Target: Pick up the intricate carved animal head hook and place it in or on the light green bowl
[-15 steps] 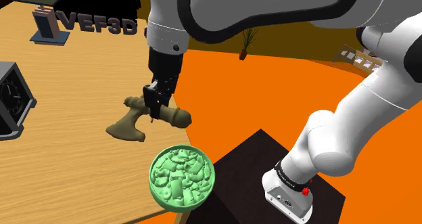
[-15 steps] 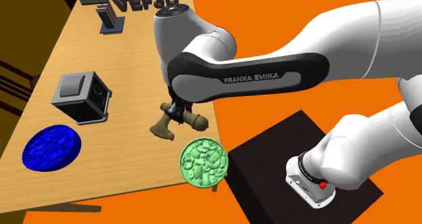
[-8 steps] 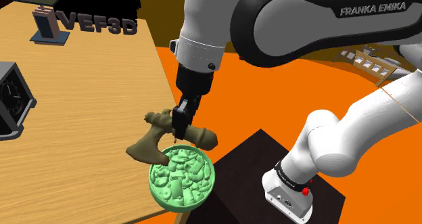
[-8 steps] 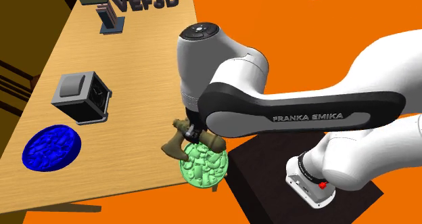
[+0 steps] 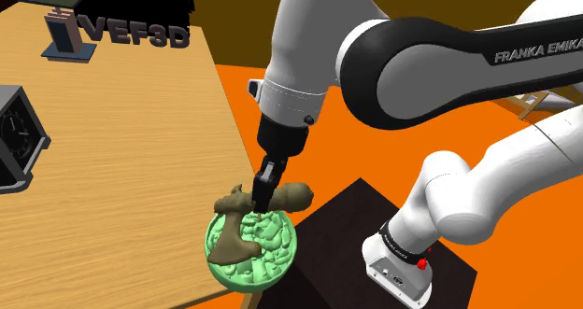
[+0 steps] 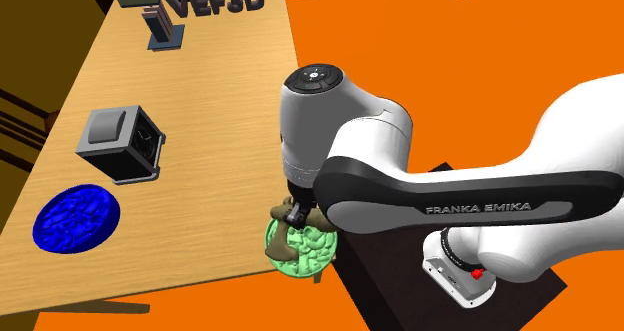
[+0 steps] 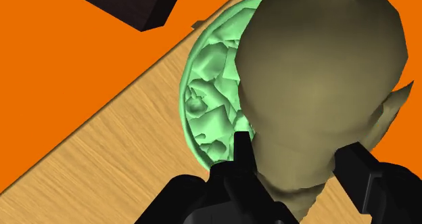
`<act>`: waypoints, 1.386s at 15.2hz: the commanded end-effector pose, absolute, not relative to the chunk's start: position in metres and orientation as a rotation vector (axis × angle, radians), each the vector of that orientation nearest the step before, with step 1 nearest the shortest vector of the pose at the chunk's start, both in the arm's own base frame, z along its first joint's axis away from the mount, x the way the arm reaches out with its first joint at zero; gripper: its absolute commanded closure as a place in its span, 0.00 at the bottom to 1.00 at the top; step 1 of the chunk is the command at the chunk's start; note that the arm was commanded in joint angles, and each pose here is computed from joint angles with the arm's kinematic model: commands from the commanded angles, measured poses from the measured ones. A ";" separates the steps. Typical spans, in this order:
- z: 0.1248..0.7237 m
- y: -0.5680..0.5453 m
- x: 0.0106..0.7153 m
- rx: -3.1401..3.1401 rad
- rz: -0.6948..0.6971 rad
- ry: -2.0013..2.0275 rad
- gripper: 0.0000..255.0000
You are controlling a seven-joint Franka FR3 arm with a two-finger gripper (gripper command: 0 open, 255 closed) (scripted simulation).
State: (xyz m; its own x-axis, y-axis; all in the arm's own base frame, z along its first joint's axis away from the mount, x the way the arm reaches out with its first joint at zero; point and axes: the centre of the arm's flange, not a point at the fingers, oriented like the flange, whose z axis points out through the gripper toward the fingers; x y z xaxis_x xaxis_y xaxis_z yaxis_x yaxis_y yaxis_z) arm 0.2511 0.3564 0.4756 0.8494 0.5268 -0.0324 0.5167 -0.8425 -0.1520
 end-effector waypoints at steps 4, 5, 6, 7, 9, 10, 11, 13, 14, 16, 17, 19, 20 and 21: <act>0.448 0.357 0.252 -2.888 0.110 -0.819 1.00; 0.442 0.357 0.252 -2.888 0.110 -0.819 1.00; 0.437 0.357 0.252 -2.888 0.110 -0.819 1.00; 0.432 0.357 0.252 -2.888 0.110 -0.819 1.00; 0.420 0.357 0.252 -2.888 0.110 -0.819 1.00; 0.420 0.357 0.252 -2.888 0.110 -0.819 1.00; 0.420 0.357 0.252 -2.888 0.110 -0.819 1.00; 0.420 0.357 0.252 -2.888 0.110 -0.819 1.00; 0.420 0.357 0.252 -2.888 0.110 -0.819 1.00; 0.420 0.357 0.252 -2.888 0.110 -0.819 1.00; 0.420 0.357 0.252 -2.888 0.110 -0.819 1.00; 0.422 0.357 0.253 -2.888 0.110 -0.818 0.00; 0.421 0.356 0.253 -2.888 0.110 -0.818 0.00; 0.421 0.356 0.252 -2.888 0.110 -0.818 0.00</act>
